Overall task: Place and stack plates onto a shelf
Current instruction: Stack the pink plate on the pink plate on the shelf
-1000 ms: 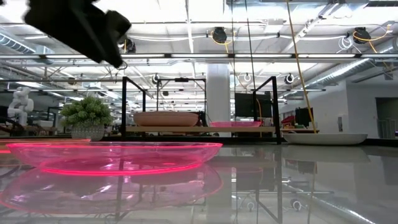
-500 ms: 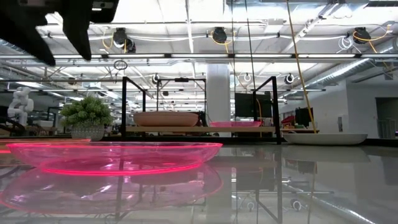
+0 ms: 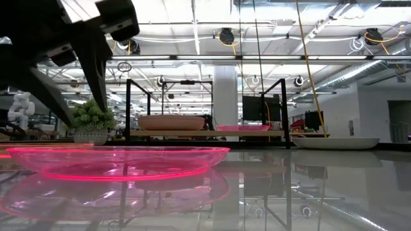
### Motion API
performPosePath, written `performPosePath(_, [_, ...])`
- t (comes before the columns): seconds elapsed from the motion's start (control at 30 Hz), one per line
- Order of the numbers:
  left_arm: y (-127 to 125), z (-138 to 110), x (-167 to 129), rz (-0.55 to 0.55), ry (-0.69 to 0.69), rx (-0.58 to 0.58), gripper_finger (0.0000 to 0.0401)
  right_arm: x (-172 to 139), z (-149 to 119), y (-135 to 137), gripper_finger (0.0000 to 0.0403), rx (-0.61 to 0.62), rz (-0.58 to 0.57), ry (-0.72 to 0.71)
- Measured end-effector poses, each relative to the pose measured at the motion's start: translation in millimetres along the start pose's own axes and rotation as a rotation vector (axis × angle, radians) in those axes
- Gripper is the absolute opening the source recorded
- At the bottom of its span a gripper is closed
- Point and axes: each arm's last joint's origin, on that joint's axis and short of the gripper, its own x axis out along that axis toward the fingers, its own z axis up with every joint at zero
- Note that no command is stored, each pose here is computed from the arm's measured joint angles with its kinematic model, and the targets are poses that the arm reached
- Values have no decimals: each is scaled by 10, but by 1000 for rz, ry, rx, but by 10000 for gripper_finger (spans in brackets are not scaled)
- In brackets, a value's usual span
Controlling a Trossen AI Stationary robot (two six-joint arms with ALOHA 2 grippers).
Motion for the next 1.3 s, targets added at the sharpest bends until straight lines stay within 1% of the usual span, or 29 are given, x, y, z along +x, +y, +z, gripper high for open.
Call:
performPosePath(0.2, [-4, -23, 17, -50, -34, 85, 157, 0, 0, 0, 205, -28, -1, 0])
performPosePath(0.4, [-33, -42, 16, -95, -43, 180, 157, 0, -1, -1, 205, -29, -3, 1])
performPosePath(0.5, [-24, -54, 25, -111, -70, 207, 157, 0, -1, -1, 205, -29, -3, 1])
performPosePath(0.6, [-22, -74, 74, -125, -68, 231, 156, 0, -1, -1, 205, -29, -3, 1])
performPosePath(0.73, [-7, -77, 146, -124, -84, 265, 156, 0, -1, -1, 205, -29, -4, 1])
performPosePath(0.97, [8, -111, 196, -137, -92, 288, 155, 0, -1, -1, 205, -33, -4, 1])
performPosePath(1.03, [18, -127, 201, -149, -112, 286, 147, 0, -3, -1, 205, -36, -4, 3])
performPosePath(1.3, [25, -134, 204, -161, -143, 297, 82, 0, -5, -2, 205, -45, -4, 4])
